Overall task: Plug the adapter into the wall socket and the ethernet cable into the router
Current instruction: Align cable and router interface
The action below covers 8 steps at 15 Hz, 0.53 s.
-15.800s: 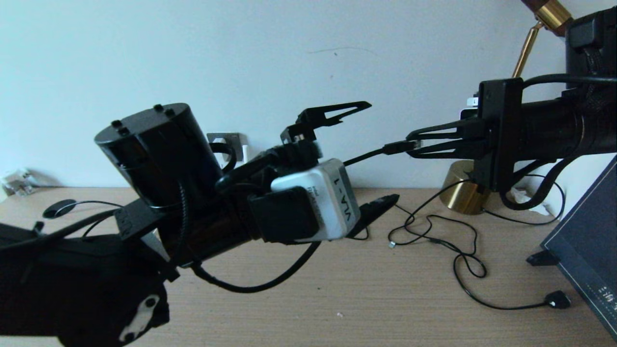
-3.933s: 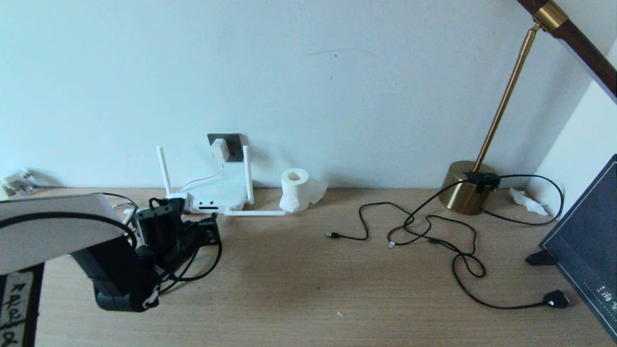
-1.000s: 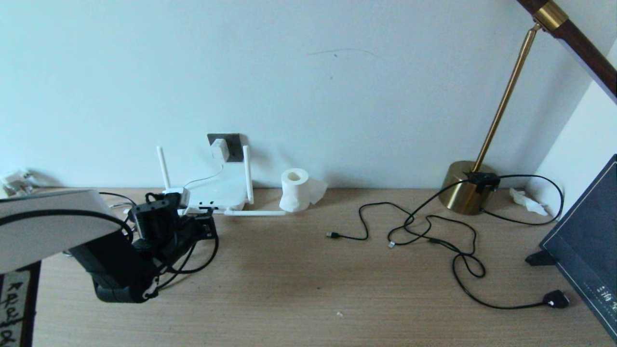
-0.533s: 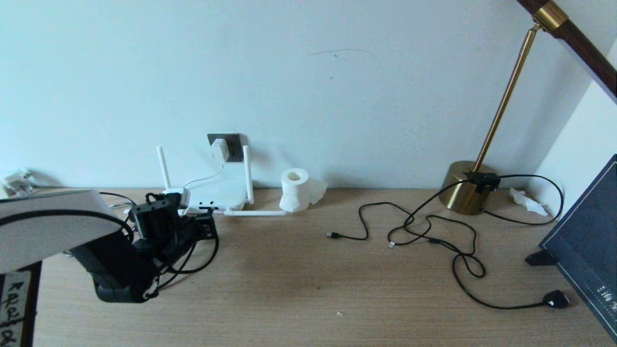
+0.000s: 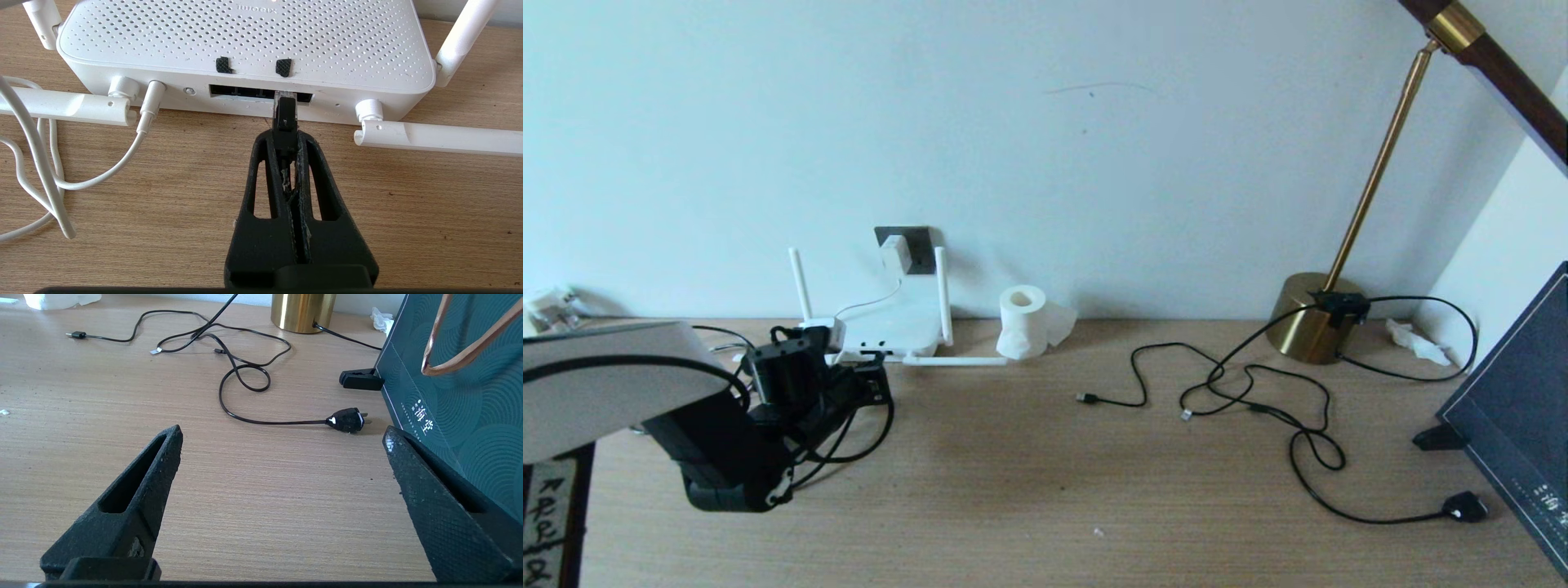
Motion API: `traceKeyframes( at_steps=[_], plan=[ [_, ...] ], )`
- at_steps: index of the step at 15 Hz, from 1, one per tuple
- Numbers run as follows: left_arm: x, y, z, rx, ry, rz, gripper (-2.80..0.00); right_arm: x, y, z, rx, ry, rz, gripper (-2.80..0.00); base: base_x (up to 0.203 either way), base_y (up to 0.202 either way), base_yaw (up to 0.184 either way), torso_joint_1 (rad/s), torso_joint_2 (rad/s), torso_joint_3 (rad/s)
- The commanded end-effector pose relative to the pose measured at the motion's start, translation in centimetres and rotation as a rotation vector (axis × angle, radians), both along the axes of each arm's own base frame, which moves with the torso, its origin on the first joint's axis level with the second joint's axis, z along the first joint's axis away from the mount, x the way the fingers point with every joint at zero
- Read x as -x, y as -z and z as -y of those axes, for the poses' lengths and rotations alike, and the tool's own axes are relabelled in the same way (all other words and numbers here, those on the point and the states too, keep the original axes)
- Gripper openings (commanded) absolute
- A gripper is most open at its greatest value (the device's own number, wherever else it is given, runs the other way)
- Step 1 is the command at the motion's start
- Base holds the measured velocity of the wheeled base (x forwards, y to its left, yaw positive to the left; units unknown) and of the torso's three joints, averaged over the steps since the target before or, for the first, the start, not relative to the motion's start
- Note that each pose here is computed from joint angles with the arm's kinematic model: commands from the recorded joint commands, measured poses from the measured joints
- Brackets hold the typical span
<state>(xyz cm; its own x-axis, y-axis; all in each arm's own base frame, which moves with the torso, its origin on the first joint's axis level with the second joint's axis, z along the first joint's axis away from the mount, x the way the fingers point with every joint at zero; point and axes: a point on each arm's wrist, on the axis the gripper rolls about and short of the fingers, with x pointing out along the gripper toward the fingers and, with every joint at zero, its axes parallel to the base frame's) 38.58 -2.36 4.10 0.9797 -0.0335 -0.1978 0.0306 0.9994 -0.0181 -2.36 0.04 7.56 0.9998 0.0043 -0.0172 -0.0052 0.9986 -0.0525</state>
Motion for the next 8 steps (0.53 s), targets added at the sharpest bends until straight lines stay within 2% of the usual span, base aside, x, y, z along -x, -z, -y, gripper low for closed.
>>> traceKeyframes(
  at_steps=[1, 8],
  plan=[
    [-0.02, -0.05, 0.01, 0.001, 0.0, 0.008, -2.8, -0.01, 0.01, 0.0, 0.001, 0.0, -0.003, 0.0, 0.0, 0.0, 0.0, 0.0, 0.0, 0.0],
    [-0.24, -0.23, -0.06, 0.001, -0.002, 0.009, -2.8, -0.01, 0.01, 0.0, 0.001, 0.0, -0.003, 0.0, 0.0, 0.0, 0.0, 0.0, 0.0, 0.0]
  ],
)
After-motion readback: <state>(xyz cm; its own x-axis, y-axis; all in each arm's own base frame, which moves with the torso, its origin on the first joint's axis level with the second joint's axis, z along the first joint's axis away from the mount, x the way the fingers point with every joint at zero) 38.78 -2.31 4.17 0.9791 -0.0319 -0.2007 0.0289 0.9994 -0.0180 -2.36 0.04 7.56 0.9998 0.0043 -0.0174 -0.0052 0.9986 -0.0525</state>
